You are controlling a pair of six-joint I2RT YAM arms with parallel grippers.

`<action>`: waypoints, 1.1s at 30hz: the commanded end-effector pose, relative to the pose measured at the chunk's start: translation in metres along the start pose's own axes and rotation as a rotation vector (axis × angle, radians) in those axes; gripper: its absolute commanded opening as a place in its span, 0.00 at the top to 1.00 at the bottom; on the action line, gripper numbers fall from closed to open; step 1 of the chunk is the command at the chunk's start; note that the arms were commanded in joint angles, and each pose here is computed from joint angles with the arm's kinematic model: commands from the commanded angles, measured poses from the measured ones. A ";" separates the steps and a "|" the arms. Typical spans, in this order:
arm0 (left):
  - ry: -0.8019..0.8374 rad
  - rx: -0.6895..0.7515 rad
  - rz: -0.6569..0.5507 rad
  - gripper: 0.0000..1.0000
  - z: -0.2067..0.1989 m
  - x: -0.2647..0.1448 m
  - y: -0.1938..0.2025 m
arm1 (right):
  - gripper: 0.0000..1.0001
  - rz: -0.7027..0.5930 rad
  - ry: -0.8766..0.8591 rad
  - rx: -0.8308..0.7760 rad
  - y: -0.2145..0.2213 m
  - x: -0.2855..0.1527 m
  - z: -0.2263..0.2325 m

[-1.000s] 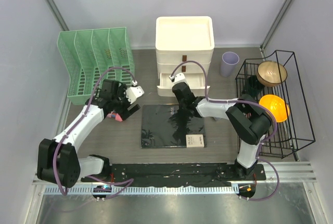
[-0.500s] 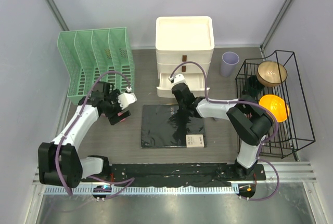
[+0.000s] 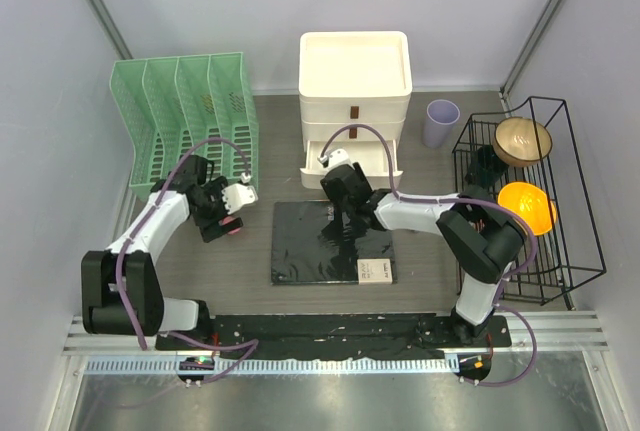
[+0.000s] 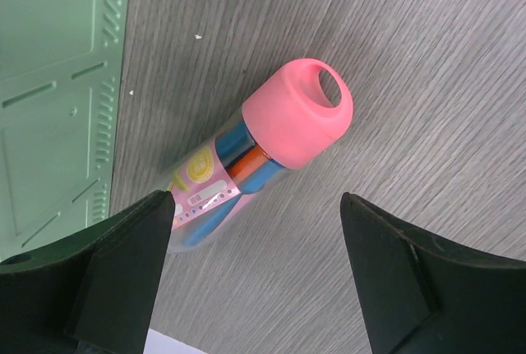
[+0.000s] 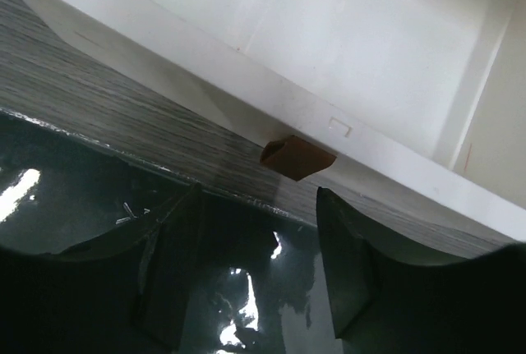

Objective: Organize the desk

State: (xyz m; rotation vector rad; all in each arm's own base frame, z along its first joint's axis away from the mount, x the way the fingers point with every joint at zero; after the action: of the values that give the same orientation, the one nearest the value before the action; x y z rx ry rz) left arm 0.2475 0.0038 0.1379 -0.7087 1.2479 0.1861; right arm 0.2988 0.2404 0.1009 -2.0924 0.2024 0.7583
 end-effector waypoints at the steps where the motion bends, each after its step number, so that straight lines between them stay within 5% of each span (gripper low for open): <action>1: -0.041 0.060 0.000 0.13 0.016 0.000 -0.006 | 0.35 -0.059 0.018 0.033 -0.022 -0.012 -0.008; 16: 0.033 0.067 0.084 0.22 0.025 0.037 0.003 | 0.30 -0.072 -0.055 0.028 -0.033 -0.034 -0.014; 22: 0.048 0.012 0.059 0.49 0.021 0.037 0.000 | 0.30 -0.147 -0.051 0.006 -0.045 -0.053 -0.028; 28: 0.112 -0.059 -0.054 0.96 0.015 0.016 -0.022 | 0.30 -0.199 0.021 -0.025 -0.055 -0.069 -0.048; 33: 0.182 -0.088 -0.217 1.00 0.009 -0.019 -0.063 | 0.30 -0.243 0.077 0.014 -0.062 -0.074 -0.065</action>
State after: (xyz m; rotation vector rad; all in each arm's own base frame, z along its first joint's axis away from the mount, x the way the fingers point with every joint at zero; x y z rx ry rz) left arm 0.2751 -0.0086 0.1279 -0.7905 1.3656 0.1679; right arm 0.2858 0.2250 0.1872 -2.1028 0.0258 0.6680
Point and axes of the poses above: each gripper's point midway between its finger pads, its own x axis out along the fingers, its own z axis along the line the jaws close on, y = z × x, the point moved 8 cm from there along -x, back along the fingers, and after that the axes turned 13 degrees about -x, right-handed, at the moved point
